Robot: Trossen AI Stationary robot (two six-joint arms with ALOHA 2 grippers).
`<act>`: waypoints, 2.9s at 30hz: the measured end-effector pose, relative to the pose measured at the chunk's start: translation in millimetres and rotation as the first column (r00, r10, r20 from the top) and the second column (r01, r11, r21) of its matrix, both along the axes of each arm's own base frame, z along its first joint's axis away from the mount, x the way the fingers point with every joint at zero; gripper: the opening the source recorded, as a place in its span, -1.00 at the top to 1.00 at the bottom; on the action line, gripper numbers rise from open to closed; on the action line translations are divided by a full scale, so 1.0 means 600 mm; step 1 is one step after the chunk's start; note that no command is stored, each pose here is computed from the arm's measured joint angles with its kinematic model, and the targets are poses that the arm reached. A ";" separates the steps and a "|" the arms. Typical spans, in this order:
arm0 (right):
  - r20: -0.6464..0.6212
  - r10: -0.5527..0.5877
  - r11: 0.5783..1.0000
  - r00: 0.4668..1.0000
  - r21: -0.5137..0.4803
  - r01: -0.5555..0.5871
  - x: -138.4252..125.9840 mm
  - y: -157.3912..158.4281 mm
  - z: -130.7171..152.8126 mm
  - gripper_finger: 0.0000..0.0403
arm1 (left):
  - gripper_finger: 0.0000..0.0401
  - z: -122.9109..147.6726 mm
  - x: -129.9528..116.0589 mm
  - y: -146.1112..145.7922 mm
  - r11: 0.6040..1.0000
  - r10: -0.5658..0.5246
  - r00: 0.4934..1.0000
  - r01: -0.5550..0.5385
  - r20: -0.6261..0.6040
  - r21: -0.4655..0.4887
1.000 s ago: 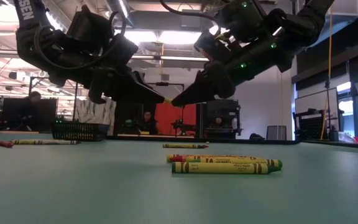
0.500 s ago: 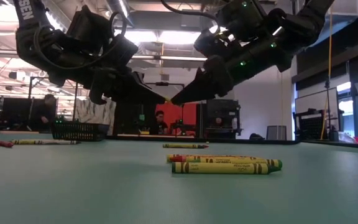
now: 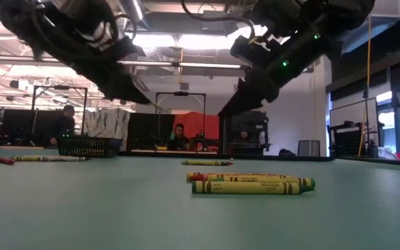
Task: Sort crayons
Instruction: Put the green crayon into the black bin, then put the red crayon into the green bin
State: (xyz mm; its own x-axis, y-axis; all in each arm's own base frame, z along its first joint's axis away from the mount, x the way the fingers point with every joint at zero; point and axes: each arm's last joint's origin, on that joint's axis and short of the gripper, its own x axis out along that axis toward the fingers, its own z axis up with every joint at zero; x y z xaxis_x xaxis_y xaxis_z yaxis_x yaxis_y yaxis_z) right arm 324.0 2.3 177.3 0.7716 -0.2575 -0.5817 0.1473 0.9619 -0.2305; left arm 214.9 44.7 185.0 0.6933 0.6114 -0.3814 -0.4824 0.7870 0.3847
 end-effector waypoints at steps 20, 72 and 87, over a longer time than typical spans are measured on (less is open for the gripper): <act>-0.011 -0.014 1.000 1.000 -0.012 0.014 -0.001 -0.001 -0.002 0.09 | 0.94 0.018 -0.138 0.122 0.806 0.586 0.801 -0.592 -0.127 -0.016; -0.114 -0.053 0.976 0.992 0.203 0.075 0.005 -0.153 -0.104 0.46 | 0.40 -0.056 -0.056 0.012 0.919 -0.219 0.870 0.336 0.442 -0.205; -0.065 -0.067 0.972 0.996 0.219 0.079 0.009 -0.153 -0.089 0.46 | 0.40 -0.057 -0.056 0.013 0.927 -0.201 0.876 0.315 0.439 -0.203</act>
State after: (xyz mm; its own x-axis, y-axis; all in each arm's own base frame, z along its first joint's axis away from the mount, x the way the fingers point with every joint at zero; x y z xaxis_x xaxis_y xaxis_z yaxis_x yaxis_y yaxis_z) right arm 329.1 -89.8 123.7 0.7195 -0.1718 -0.6728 0.2119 0.9770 -0.0229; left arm 181.4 52.4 151.0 0.9392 0.3070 -0.1537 -0.3157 0.9482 -0.0351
